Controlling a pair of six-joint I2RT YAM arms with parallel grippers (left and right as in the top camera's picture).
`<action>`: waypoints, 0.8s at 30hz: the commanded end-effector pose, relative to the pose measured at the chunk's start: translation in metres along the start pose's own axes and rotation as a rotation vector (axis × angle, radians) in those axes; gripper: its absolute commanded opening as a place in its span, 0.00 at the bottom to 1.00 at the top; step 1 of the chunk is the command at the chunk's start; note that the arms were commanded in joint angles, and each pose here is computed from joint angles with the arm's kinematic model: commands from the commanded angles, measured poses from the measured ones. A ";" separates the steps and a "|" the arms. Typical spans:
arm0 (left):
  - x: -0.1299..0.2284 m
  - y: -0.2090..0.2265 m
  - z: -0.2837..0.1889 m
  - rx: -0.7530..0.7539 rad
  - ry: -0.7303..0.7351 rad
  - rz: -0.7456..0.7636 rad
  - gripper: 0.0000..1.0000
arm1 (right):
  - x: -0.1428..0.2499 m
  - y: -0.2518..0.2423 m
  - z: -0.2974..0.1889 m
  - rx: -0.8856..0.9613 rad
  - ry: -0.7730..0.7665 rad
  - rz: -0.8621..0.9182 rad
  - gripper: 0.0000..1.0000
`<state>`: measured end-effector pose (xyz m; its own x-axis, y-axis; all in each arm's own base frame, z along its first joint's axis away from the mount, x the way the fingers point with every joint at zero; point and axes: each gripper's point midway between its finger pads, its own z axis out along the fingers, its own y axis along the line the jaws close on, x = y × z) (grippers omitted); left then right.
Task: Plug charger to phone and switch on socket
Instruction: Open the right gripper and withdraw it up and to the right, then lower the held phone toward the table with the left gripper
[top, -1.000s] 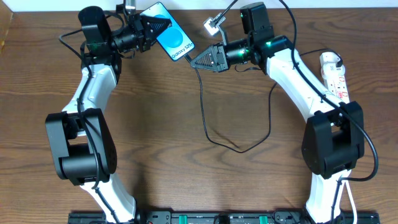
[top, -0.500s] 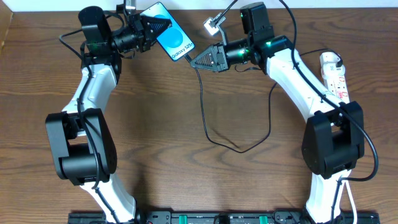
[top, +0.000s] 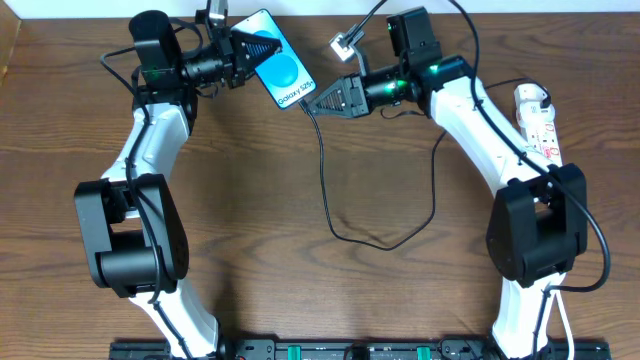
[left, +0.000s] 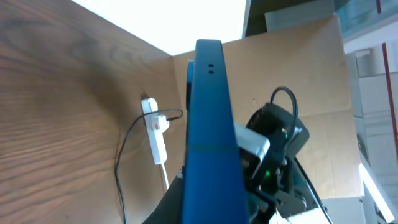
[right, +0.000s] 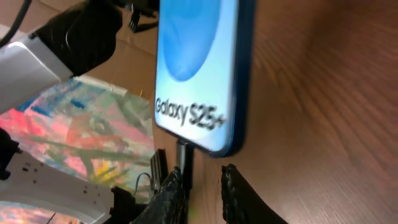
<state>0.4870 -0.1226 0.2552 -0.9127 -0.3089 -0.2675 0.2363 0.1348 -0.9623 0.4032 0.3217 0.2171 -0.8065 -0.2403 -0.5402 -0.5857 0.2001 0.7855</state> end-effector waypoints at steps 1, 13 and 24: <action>0.008 -0.014 -0.004 0.030 0.044 0.039 0.08 | -0.016 0.000 -0.025 0.041 -0.051 -0.038 0.21; 0.027 0.018 -0.002 0.006 0.066 -0.049 0.07 | 0.000 -0.065 -0.065 0.348 -0.057 0.129 0.30; 0.054 0.062 0.007 -0.136 0.072 -0.150 0.07 | 0.008 -0.076 -0.069 0.417 -0.036 0.154 0.33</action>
<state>0.4523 -0.1330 0.1786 -0.9622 -0.2717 -0.0216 -0.0256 0.1688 -0.9853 0.4445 0.2390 0.1590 -0.9093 -0.1361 -0.3934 -0.3925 0.5947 0.7016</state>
